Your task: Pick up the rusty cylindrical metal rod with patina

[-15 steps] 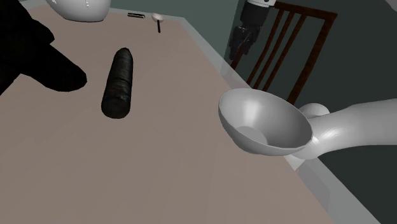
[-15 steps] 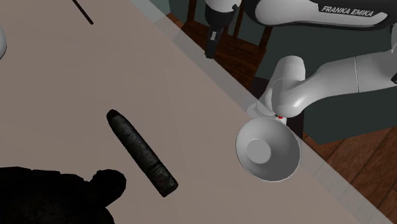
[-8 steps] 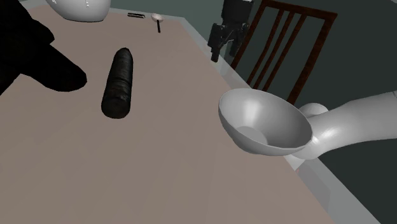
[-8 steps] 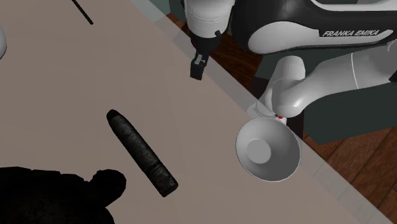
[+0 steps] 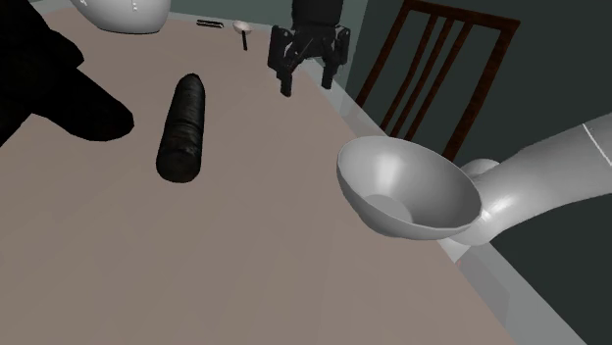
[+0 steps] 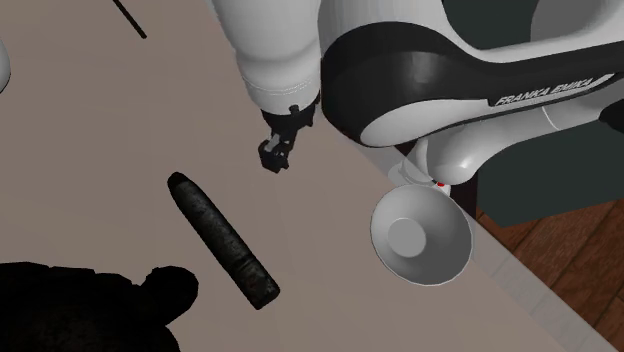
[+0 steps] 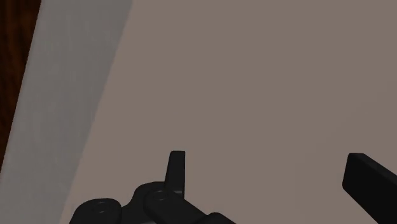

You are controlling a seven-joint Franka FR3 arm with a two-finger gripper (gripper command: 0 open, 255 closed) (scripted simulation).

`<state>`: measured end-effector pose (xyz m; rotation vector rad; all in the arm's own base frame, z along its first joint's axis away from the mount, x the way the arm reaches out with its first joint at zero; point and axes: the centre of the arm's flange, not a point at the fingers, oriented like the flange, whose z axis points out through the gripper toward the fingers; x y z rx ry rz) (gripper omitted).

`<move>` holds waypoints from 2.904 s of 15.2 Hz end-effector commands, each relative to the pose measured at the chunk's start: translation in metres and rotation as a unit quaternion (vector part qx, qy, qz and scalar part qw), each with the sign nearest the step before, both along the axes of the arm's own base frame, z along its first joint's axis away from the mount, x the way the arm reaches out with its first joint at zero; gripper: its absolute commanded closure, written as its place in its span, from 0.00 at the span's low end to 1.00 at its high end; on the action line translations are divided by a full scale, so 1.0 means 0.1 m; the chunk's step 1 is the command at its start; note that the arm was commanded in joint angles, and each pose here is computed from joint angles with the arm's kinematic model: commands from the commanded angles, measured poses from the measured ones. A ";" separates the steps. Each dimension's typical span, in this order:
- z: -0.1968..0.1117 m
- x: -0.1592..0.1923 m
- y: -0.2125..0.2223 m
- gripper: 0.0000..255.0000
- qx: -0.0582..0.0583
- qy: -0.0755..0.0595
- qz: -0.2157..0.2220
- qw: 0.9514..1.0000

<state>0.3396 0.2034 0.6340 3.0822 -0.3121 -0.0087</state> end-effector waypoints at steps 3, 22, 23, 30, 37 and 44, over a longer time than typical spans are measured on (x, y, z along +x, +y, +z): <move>0.02 0.19 0.50 0.00 0.002 0.011 -0.031 0.999; -0.26 0.91 1.89 0.00 0.007 0.043 -0.117 0.992; -0.29 0.91 1.89 0.00 0.007 0.043 -0.117 0.992; -0.30 0.91 1.89 1.00 0.007 0.043 -0.117 0.992; -0.13 0.91 1.89 1.00 0.007 0.043 -0.117 0.992; 0.24 0.91 1.89 1.00 0.007 0.043 -0.117 0.992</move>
